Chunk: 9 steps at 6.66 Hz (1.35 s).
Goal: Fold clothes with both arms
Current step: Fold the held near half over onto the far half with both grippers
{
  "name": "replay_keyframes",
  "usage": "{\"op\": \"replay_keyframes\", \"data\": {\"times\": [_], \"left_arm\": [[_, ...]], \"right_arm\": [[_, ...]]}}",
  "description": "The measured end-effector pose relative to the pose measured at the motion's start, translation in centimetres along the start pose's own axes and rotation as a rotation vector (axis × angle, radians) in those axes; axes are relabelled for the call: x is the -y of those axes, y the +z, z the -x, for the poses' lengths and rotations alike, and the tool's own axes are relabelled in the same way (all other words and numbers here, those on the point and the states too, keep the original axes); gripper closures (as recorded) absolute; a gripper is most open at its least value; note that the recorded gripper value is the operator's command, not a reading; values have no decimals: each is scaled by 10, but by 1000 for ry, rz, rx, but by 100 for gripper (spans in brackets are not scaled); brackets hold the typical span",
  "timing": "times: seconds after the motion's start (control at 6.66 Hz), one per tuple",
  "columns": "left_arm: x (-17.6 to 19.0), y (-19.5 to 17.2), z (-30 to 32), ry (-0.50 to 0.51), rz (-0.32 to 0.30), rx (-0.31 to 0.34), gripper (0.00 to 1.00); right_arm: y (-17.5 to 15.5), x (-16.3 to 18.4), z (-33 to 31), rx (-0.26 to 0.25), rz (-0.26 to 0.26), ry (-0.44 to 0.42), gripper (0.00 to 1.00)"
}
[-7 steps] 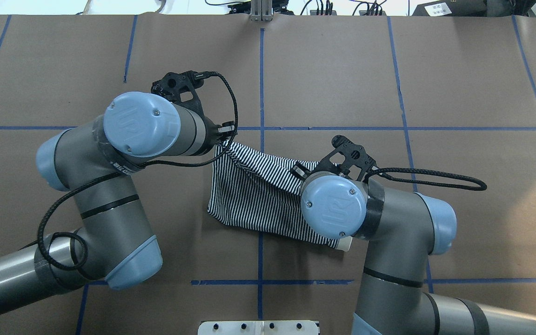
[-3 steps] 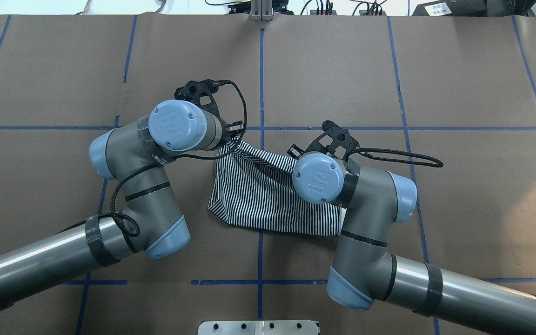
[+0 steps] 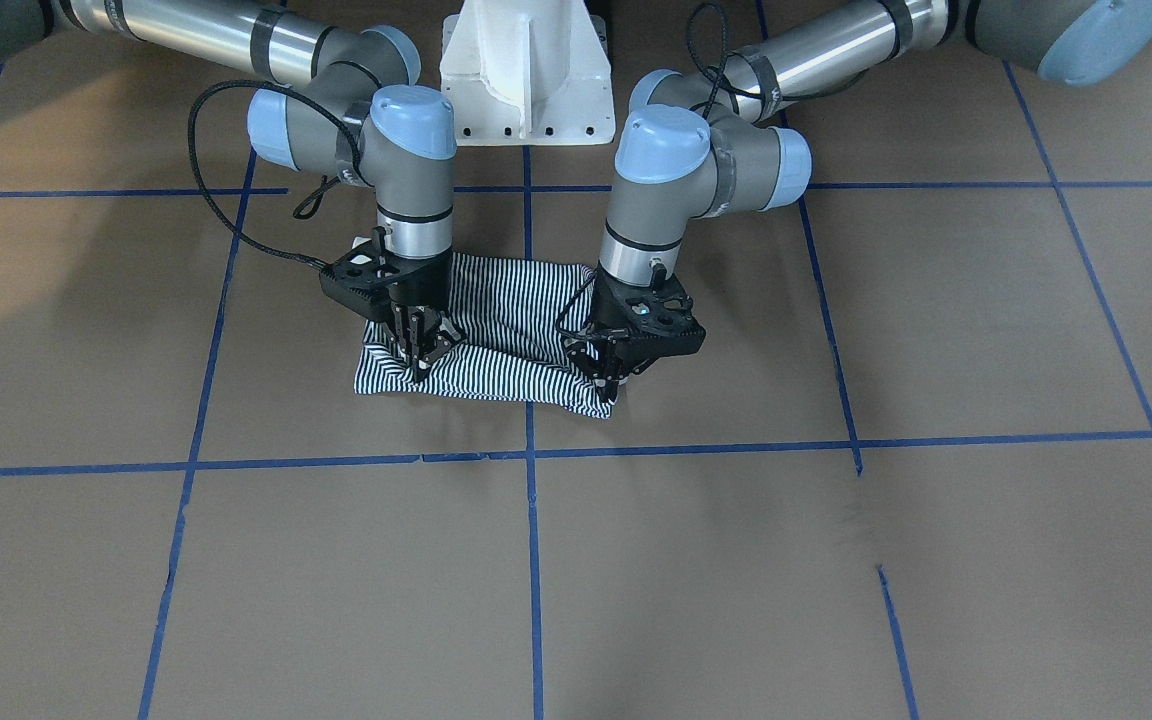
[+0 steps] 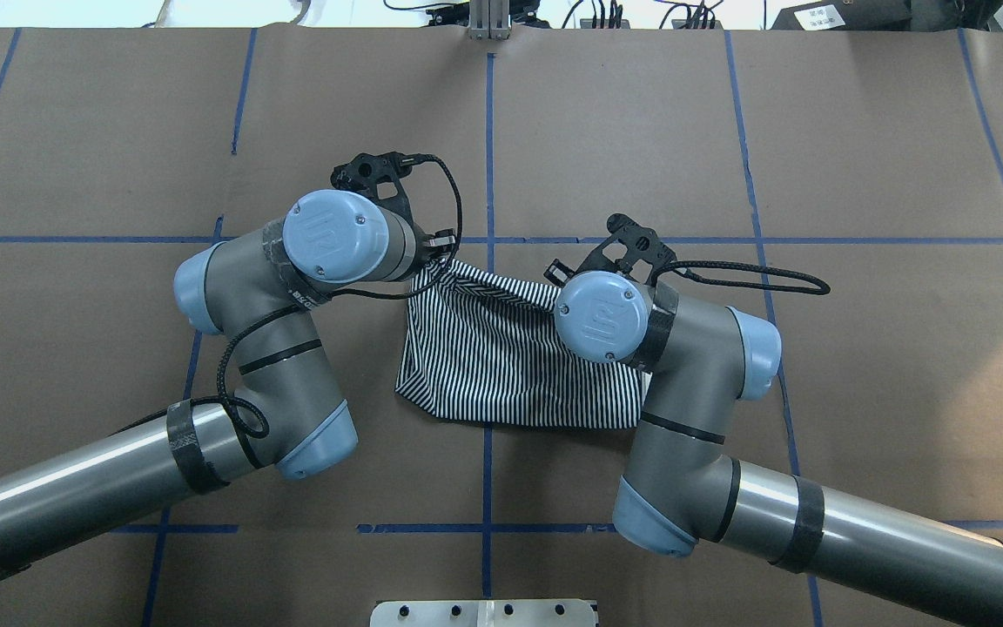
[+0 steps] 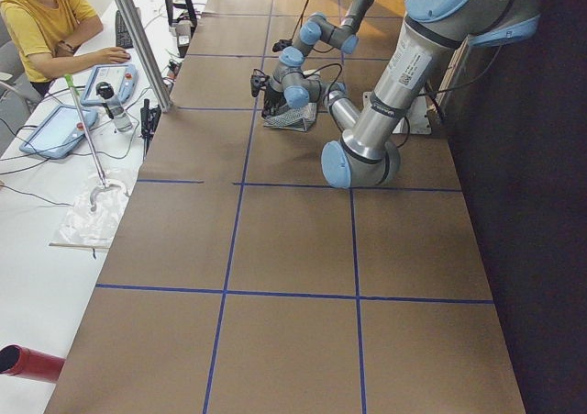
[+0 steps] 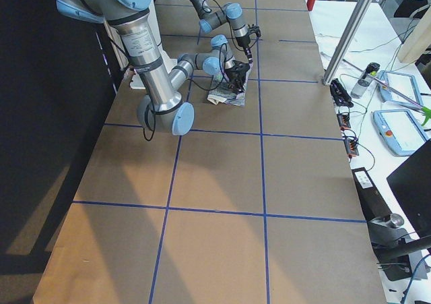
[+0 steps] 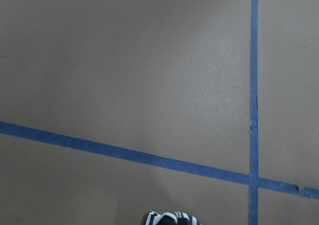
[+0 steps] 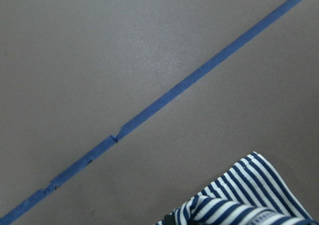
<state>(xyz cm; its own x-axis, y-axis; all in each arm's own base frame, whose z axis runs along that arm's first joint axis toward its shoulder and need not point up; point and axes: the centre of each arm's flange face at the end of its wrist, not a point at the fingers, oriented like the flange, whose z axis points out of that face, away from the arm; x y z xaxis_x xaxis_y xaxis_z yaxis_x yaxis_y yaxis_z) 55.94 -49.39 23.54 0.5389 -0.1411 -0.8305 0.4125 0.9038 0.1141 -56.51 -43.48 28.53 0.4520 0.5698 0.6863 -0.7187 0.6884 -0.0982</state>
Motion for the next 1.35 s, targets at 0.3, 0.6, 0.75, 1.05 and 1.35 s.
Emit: {"op": "replay_keyframes", "data": {"times": [0.3,0.6,0.75,1.05,1.35], "left_arm": [[18,-10,14,136,-13,-23,0],[42,-22,37,213,6,-41,0],[49,-27,45,234,10,-49,0],[51,-30,51,247,19,-56,0],[51,-31,52,246,20,-58,0]], "right_arm": [[-9,11,4,4,27,-117,0],[-42,31,11,10,85,-197,0],[-59,30,13,11,101,-236,0],[-70,-7,19,21,102,-314,0],[-49,-34,27,-12,69,-404,0]]}}
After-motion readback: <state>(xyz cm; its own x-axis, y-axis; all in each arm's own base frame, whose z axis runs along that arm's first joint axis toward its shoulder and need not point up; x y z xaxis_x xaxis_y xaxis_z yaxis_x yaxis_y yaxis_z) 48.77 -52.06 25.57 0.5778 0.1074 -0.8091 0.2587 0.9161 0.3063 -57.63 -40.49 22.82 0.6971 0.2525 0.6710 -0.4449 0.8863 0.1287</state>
